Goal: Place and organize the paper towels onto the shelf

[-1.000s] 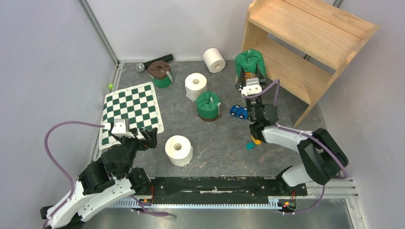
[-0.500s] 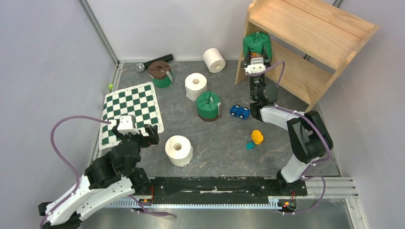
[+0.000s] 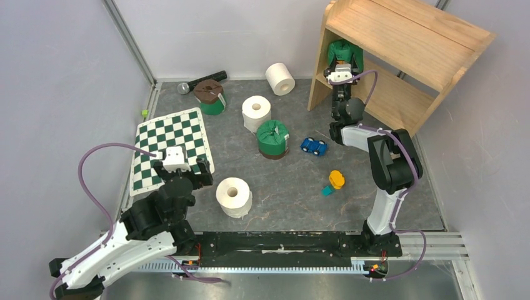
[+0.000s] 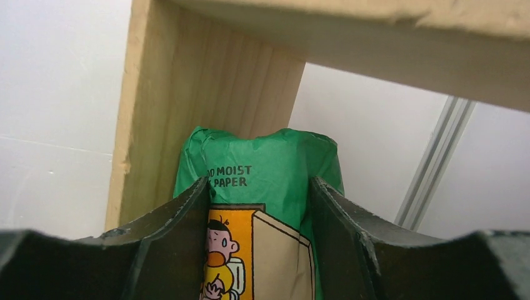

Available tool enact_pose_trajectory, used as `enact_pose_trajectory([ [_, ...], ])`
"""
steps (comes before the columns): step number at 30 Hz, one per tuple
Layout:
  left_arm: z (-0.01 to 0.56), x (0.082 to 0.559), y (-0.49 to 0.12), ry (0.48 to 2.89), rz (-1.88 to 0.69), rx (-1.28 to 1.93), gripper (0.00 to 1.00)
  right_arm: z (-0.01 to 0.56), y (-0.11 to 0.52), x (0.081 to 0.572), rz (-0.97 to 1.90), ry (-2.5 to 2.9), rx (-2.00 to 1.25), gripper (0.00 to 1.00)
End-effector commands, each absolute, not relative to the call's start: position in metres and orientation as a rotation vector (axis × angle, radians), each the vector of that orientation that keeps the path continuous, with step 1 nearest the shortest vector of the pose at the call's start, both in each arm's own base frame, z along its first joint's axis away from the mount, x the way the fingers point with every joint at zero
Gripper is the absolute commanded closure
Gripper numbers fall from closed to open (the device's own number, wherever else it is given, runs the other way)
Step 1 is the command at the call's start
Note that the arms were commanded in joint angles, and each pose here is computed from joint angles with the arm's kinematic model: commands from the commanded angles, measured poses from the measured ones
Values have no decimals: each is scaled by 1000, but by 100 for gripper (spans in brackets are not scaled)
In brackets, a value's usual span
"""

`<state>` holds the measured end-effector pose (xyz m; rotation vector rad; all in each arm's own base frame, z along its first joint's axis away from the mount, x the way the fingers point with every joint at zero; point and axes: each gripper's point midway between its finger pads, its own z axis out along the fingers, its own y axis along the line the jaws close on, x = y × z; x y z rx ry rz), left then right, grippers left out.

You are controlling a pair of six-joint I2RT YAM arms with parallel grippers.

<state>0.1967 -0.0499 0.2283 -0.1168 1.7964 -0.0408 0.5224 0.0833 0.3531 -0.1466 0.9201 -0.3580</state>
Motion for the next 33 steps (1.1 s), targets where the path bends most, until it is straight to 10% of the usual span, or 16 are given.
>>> enact_pose_trajectory([
  [1, 240, 204, -53, 1752, -67, -203, 0, 411, 77, 479, -274, 623, -11, 99],
  [22, 232, 206, -68, 1757, -127, -164, 0, 334, 73, 455, -212, 896, -34, 38],
  [33, 230, 204, -67, 1758, -130, -160, 0, 323, 81, 498, -201, 991, -6, 57],
])
